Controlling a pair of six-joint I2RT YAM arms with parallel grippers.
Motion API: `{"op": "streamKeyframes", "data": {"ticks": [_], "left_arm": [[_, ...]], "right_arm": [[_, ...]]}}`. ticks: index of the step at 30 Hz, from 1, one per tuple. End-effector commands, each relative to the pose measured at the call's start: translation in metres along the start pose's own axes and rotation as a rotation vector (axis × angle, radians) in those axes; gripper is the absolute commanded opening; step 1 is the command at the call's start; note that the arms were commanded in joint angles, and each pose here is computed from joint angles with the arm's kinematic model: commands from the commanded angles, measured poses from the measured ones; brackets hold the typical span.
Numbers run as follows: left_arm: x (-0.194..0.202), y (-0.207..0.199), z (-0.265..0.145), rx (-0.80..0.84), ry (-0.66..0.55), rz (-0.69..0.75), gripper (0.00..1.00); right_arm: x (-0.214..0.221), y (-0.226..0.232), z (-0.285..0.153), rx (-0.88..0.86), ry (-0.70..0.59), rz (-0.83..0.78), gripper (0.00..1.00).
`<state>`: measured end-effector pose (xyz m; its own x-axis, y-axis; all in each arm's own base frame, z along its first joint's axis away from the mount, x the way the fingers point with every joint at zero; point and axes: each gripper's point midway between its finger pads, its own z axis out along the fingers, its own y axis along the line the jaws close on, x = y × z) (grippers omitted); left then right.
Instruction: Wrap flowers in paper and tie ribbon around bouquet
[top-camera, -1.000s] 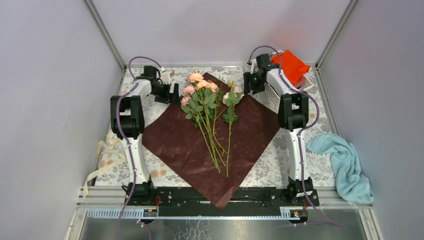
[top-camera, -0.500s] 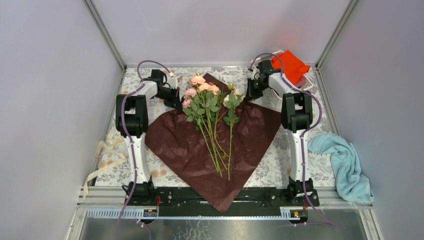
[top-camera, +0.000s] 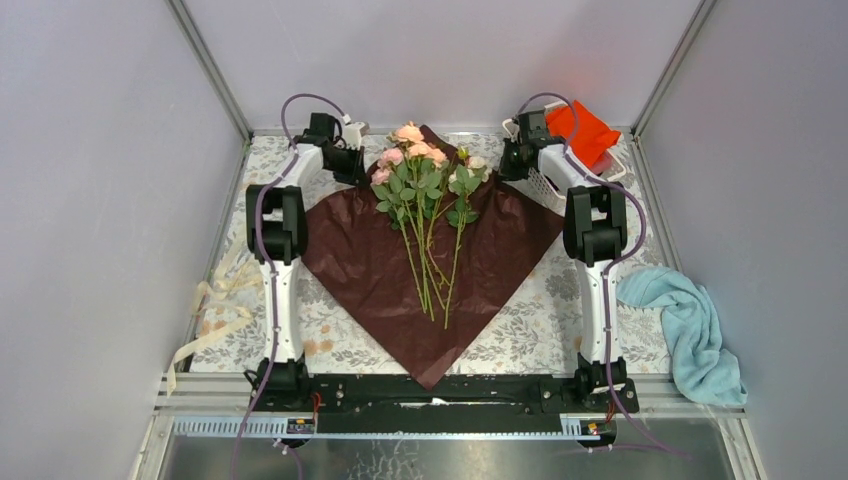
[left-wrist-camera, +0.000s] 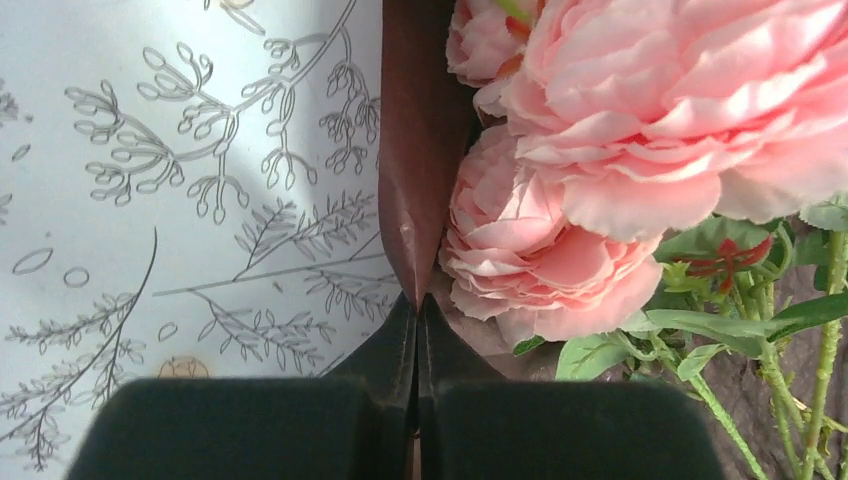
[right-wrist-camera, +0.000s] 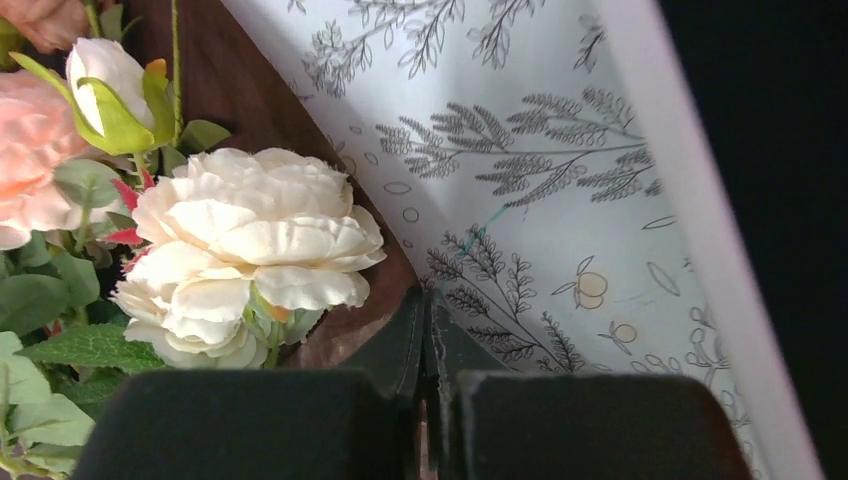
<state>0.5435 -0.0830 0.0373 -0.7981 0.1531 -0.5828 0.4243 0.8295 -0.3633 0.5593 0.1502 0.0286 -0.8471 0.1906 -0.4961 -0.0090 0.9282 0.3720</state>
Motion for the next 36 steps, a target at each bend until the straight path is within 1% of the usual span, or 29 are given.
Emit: {"op": "streamKeyframes", "data": {"ticks": [1, 2, 3, 4, 5, 6, 7, 8, 10, 12, 13, 14, 15, 17, 18, 20, 22, 23, 26, 29, 32, 34, 35, 36], "left_arm": [[-0.024, 0.010, 0.003, -0.052, -0.058, 0.026, 0.00], [-0.026, 0.011, 0.002, -0.059, -0.066, 0.032, 0.00], [-0.029, 0.013, 0.000, -0.076, -0.073, 0.037, 0.03], [-0.032, 0.016, -0.002, -0.096, -0.078, 0.044, 0.12], [-0.036, 0.017, -0.008, -0.117, -0.087, 0.055, 0.25], [-0.041, 0.019, -0.015, -0.141, -0.098, 0.063, 0.40], [-0.046, 0.019, -0.023, -0.162, -0.109, 0.070, 0.58], [-0.051, 0.019, -0.032, -0.190, -0.121, 0.077, 0.70], [-0.065, 0.024, -0.058, -0.286, -0.157, 0.080, 0.84], [-0.078, 0.024, -0.093, -0.376, -0.215, 0.073, 0.93], [-0.083, 0.022, -0.109, -0.402, -0.251, 0.074, 0.97], [-0.085, 0.016, -0.125, -0.414, -0.282, 0.082, 0.99], [-0.082, 0.009, -0.136, -0.412, -0.294, 0.093, 0.99], [-0.068, -0.010, -0.155, -0.384, -0.289, 0.130, 0.99], [-0.054, -0.022, -0.159, -0.350, -0.265, 0.147, 0.99], [-0.021, -0.048, -0.164, -0.271, -0.201, 0.182, 0.99], [0.013, -0.074, -0.174, -0.205, -0.146, 0.217, 0.99], [0.033, -0.080, -0.175, -0.186, -0.110, 0.223, 0.99], [0.082, -0.093, -0.184, -0.181, -0.050, 0.229, 0.99], [0.117, -0.104, -0.192, -0.183, -0.027, 0.247, 0.99], [0.138, -0.117, -0.201, -0.168, -0.041, 0.267, 0.99], [0.143, -0.126, -0.205, -0.151, -0.062, 0.282, 0.99], [0.145, -0.129, -0.206, -0.142, -0.070, 0.284, 0.99], [0.147, -0.133, -0.207, -0.132, -0.075, 0.284, 0.99]], "right_arm": [[-0.064, 0.009, -0.031, 0.037, -0.187, -0.030, 0.04], [-0.065, 0.006, -0.034, 0.055, -0.187, -0.035, 0.12], [-0.067, 0.004, -0.039, 0.079, -0.193, -0.038, 0.23], [-0.071, 0.003, -0.048, 0.100, -0.206, -0.041, 0.33], [-0.076, 0.004, -0.058, 0.110, -0.225, -0.048, 0.44], [-0.079, 0.006, -0.069, 0.118, -0.244, -0.055, 0.50], [-0.084, 0.009, -0.082, 0.122, -0.267, -0.065, 0.54], [-0.087, 0.011, -0.096, 0.130, -0.288, -0.073, 0.57], [-0.092, 0.016, -0.129, 0.185, -0.337, -0.098, 0.62], [-0.082, 0.021, -0.154, 0.272, -0.362, -0.136, 0.68], [-0.072, 0.026, -0.160, 0.289, -0.363, -0.155, 0.72], [-0.055, 0.036, -0.162, 0.277, -0.347, -0.169, 0.77], [-0.034, 0.050, -0.158, 0.226, -0.319, -0.177, 0.82], [0.012, 0.086, -0.146, 0.088, -0.241, -0.187, 0.86], [0.032, 0.103, -0.138, 0.032, -0.200, -0.195, 0.86], [0.065, 0.126, -0.121, -0.029, -0.129, -0.192, 0.82], [0.086, 0.145, -0.105, -0.064, -0.079, -0.187, 0.75], [0.087, 0.150, -0.098, -0.063, -0.080, -0.185, 0.72], [0.086, 0.138, -0.075, 0.043, -0.092, -0.164, 0.67], [0.088, 0.119, -0.054, 0.152, -0.084, -0.156, 0.64], [0.104, 0.101, -0.034, 0.226, -0.033, -0.153, 0.59], [0.114, 0.093, -0.028, 0.260, -0.012, -0.157, 0.56], [0.117, 0.091, -0.025, 0.263, -0.007, -0.158, 0.54], [0.121, 0.088, -0.022, 0.268, 0.001, -0.158, 0.50]]}}
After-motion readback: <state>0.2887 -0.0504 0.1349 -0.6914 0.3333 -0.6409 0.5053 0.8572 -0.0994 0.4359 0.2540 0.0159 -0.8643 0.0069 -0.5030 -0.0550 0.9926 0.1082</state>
